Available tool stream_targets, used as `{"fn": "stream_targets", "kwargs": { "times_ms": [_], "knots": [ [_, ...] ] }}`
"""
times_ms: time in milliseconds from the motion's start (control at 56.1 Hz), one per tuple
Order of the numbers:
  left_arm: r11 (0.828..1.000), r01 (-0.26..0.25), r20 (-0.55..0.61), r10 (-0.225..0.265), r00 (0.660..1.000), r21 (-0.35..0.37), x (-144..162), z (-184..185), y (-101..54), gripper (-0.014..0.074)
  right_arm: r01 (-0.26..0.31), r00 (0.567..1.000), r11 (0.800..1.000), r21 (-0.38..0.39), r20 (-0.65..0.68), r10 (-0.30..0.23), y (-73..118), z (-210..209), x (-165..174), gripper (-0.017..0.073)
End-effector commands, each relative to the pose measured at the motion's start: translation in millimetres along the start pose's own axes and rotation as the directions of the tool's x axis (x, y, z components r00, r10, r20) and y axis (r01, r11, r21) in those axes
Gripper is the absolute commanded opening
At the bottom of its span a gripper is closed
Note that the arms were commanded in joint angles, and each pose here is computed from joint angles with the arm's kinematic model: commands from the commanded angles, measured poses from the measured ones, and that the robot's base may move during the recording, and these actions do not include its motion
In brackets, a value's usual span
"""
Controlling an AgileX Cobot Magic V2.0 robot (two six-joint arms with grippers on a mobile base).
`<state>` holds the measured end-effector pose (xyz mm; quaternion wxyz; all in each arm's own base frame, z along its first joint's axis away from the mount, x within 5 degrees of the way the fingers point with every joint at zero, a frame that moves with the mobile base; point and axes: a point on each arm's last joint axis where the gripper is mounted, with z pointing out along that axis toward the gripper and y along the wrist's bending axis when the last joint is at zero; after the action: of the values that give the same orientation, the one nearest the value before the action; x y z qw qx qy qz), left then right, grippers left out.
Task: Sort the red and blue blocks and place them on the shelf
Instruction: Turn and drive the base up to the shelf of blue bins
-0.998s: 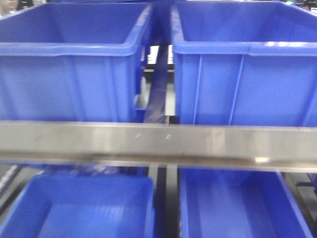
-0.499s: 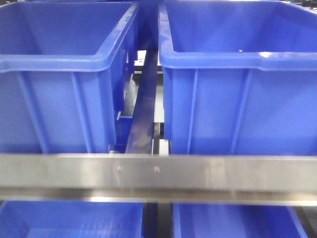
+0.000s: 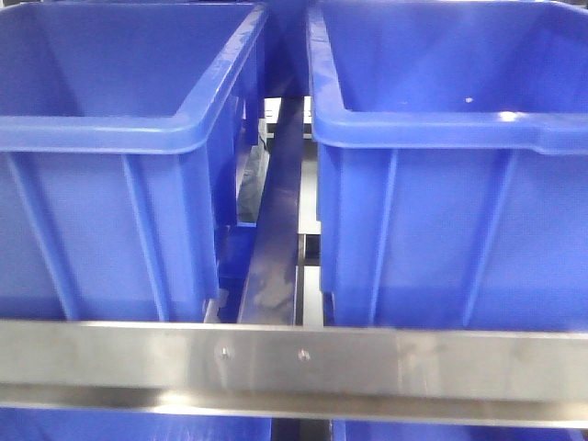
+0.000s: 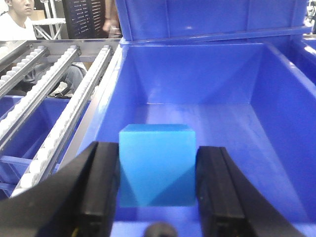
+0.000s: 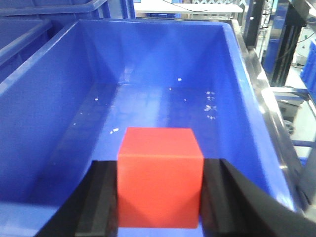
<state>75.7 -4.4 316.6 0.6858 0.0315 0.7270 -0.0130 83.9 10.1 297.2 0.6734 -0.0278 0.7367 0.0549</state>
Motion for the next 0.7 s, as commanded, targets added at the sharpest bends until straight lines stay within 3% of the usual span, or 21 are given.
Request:
{"fn": "stream_targets", "kwargs": {
  "times_ms": [0,677],
  "knots": [
    [1.0,0.004,0.111,-0.004,0.994,0.007,-17.0,-1.6,-0.3,0.0328,0.005,0.994,1.0,0.004,0.11,-0.006,0.0,-1.7,-16.9,0.0361],
    [1.0,0.004,0.117,-0.004,0.993,0.007,-17.6,-1.7,-0.4,0.0328,0.005,0.994,1.0,0.004,0.11,-0.006,0.0,-1.7,-16.9,0.0361]
  ]
}}
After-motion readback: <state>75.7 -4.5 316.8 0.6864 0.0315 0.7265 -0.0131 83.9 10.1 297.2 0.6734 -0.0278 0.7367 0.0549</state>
